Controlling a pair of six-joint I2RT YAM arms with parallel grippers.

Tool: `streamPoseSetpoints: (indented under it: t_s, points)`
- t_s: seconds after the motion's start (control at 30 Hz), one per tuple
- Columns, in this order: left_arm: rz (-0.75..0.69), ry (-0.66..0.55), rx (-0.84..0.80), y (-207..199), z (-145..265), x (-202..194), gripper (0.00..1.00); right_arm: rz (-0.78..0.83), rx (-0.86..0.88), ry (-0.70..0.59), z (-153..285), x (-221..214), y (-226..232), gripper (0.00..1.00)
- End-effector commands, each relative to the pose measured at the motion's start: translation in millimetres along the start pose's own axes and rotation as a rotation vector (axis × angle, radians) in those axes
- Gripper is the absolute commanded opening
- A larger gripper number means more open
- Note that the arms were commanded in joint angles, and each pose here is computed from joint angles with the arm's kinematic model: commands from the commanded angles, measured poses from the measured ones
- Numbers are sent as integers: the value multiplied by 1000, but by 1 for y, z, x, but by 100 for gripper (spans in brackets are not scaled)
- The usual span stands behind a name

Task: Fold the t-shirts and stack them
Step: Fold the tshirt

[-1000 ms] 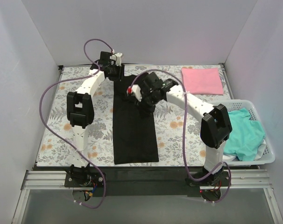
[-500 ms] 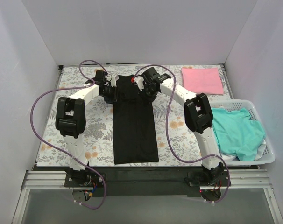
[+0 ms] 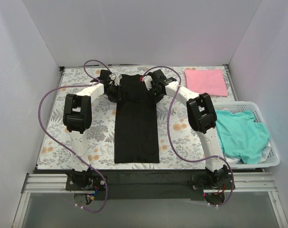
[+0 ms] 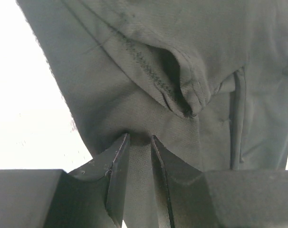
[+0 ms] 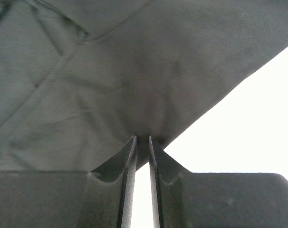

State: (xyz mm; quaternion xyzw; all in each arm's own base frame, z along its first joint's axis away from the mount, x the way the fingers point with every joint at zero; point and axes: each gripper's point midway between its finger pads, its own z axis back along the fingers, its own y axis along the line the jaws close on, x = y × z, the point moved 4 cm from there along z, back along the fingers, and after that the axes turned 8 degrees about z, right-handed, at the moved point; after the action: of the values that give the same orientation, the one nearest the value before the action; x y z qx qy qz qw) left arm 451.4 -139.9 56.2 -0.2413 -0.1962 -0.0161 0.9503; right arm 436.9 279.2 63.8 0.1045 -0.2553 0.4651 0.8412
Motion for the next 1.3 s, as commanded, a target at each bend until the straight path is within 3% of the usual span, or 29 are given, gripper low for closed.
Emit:
streamPoseSetpoints:
  t_s: [0.0,0.47,0.7,0.83,0.9,1.03,1.07,1.13,1.17,1.2,1.27]
  points:
    - [5,-8,24,5,-10,8,24,-39,-50,-10,-12,-6,-18,21]
    - [13,-52,19,7,-35,41,24,-79,-134,-18,-34,-6,-64,21]
    - [-19,-98,8,-1,-30,64,28,-76,-126,-91,-14,16,-68,27]
    - [-81,-181,-84,-34,12,90,36,-21,-163,-196,36,52,-74,38]
    - [-154,-267,-141,-63,59,108,45,12,-188,-261,79,70,-71,52]
    - [-338,-427,-222,-110,149,119,77,120,-184,-375,151,87,-54,70]
    - [-376,-463,-234,-117,164,120,79,169,-208,-429,185,96,-49,74]
    - [-492,-518,-253,-130,202,104,80,221,-177,-481,208,98,-35,78]
    - [-540,-551,-268,-134,209,100,80,264,-192,-534,237,102,-27,79]
    - [-539,-516,-272,-126,198,79,81,287,-181,-552,240,98,-21,85]
    - [-635,-583,-283,-131,221,56,82,332,-167,-629,267,98,-4,94]
